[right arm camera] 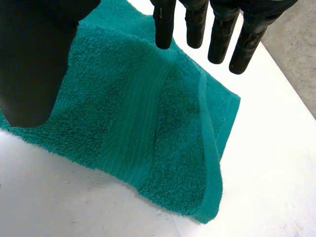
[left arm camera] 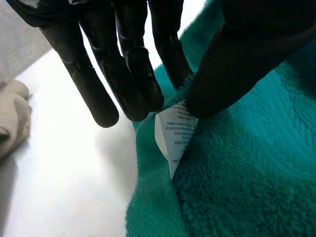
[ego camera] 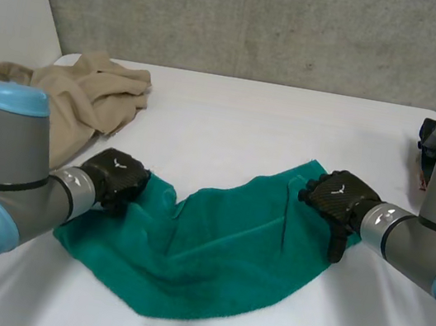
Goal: Fold the laundry.
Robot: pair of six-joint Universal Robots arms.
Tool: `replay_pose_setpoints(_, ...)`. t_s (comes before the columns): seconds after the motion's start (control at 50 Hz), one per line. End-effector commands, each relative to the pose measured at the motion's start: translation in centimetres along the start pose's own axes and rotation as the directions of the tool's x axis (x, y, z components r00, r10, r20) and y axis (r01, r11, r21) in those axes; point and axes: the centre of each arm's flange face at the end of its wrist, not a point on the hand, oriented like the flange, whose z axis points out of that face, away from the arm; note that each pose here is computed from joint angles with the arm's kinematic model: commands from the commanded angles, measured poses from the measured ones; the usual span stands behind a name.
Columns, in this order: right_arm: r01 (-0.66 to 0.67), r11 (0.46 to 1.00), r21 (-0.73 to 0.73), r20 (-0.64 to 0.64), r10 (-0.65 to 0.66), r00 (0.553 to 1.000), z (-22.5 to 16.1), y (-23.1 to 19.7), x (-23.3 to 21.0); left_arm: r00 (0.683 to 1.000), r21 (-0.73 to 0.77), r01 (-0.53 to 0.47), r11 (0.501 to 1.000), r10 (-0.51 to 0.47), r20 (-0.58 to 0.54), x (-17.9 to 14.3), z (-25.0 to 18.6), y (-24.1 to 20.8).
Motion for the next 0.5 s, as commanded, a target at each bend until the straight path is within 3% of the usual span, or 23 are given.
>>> replay_pose_setpoints(0.02,-0.005,1.000,0.007,-0.021,0.005,1.000,-0.4,-0.1,0.9,0.999,0.082,-0.021,0.996,0.018,0.044,-0.8,-2.1,-2.8)
replay_pose_setpoints(0.14,-0.010,1.000,0.017,-0.072,0.012,0.997,-1.1,-0.5,3.4,0.991,0.202,-0.064,0.977,0.038,0.127,-1.7,-5.8,-6.8)
replay_pose_setpoints(0.22,-0.035,0.999,0.026,-0.007,0.035,0.999,-2.0,-1.7,3.7,0.982,0.308,-0.098,0.946,0.041,0.187,-2.4,-8.8,-9.7)
replay_pose_setpoints(0.36,-0.141,0.987,0.083,0.042,0.138,0.990,-2.2,-3.4,4.0,0.953,0.524,-0.200,0.828,0.039,0.302,-2.9,-14.5,-14.8)
replay_pose_setpoints(0.5,-0.189,0.978,0.089,0.101,0.180,0.978,2.0,-2.7,2.9,0.915,0.668,-0.299,0.681,0.007,0.403,-3.1,-19.0,-18.0)
